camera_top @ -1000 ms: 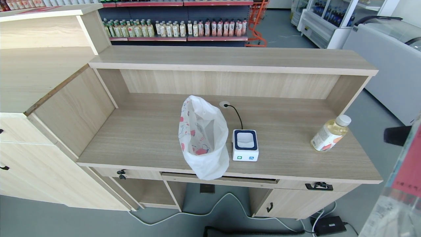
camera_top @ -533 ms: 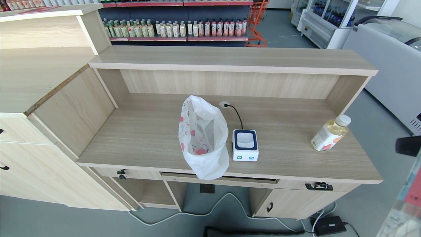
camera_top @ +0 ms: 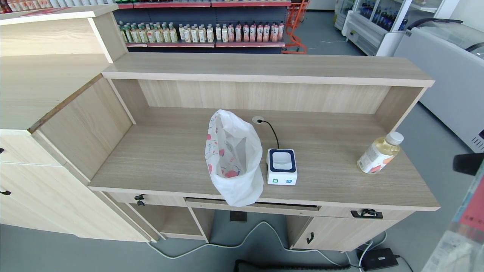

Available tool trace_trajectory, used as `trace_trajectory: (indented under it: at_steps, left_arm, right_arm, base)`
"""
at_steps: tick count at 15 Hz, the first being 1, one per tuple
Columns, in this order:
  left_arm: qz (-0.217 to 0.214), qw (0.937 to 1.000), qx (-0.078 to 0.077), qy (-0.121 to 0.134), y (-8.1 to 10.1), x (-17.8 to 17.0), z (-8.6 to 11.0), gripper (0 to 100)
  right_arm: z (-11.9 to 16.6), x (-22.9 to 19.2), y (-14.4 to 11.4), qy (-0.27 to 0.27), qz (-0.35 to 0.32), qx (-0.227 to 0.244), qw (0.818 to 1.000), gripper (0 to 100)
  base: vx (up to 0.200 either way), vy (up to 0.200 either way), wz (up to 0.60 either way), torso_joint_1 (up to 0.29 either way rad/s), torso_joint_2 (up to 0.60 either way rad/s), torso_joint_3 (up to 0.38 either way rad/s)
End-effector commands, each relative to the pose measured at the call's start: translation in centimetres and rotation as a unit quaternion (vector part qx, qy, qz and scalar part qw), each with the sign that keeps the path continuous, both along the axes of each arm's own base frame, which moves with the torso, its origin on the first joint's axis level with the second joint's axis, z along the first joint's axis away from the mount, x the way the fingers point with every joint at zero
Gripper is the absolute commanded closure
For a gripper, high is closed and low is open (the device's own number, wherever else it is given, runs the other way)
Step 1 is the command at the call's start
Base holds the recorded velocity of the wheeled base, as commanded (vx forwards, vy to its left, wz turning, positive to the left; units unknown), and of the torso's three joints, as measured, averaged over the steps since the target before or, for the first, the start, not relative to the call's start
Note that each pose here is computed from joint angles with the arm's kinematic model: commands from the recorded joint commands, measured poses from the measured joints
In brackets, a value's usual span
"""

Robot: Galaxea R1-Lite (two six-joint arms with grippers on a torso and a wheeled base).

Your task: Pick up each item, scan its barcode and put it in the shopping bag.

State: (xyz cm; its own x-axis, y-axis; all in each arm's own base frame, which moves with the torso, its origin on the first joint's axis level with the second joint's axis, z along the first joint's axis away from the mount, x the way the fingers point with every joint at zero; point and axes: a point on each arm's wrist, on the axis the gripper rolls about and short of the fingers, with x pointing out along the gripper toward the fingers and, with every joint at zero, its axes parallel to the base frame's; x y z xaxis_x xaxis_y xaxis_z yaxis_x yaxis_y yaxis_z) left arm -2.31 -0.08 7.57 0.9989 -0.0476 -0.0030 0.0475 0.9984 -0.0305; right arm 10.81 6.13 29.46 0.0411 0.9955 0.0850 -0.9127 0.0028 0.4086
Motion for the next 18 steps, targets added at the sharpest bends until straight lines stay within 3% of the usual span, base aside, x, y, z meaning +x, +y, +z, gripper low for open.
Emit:
trace_trajectory:
  at_steps: [1,4,6,9,11,18]
  left_arm:
    - [0.000,1.0000,0.000,0.000,0.0,0.0,0.0,0]
    - [0.000,1.0000,0.000,0.000,0.0,0.0,0.0,0]
    - [0.000,1.0000,0.000,0.000,0.0,0.0,0.0,0]
    - [0.000,1.0000,0.000,0.000,0.0,0.0,0.0,0]
    - [0.000,1.0000,0.000,0.000,0.0,0.0,0.0,0]
    - [0.000,1.0000,0.000,0.000,0.0,0.0,0.0,0]
  right_arm:
    - [-0.9,1.2,-0.3,-0.014,-0.033,-0.010,0.999,100]
    - [-3.1,6.1,-2.7,-0.104,-0.190,-0.059,0.974,100]
    - [-4.9,10.0,-4.7,-0.181,-0.294,-0.128,0.930,100]
    - [-6.7,14.8,-6.4,-0.318,-0.355,-0.195,0.857,100]
    - [-7.1,17.9,-5.9,-0.388,-0.370,-0.189,0.823,100]
    - [-8.5,24.0,-3.6,-0.534,-0.319,-0.162,0.767,100]
  base:
    - [0.000,0.000,0.00,0.000,0.00,0.000]
    - [0.000,0.000,0.00,0.000,0.00,0.000]
    - [0.000,0.000,0.00,0.000,0.00,0.000]
    - [0.000,0.000,0.00,0.000,0.00,0.000]
    - [0.000,0.000,0.00,0.000,0.00,0.000]
    - [0.000,0.000,0.00,0.000,0.00,0.000]
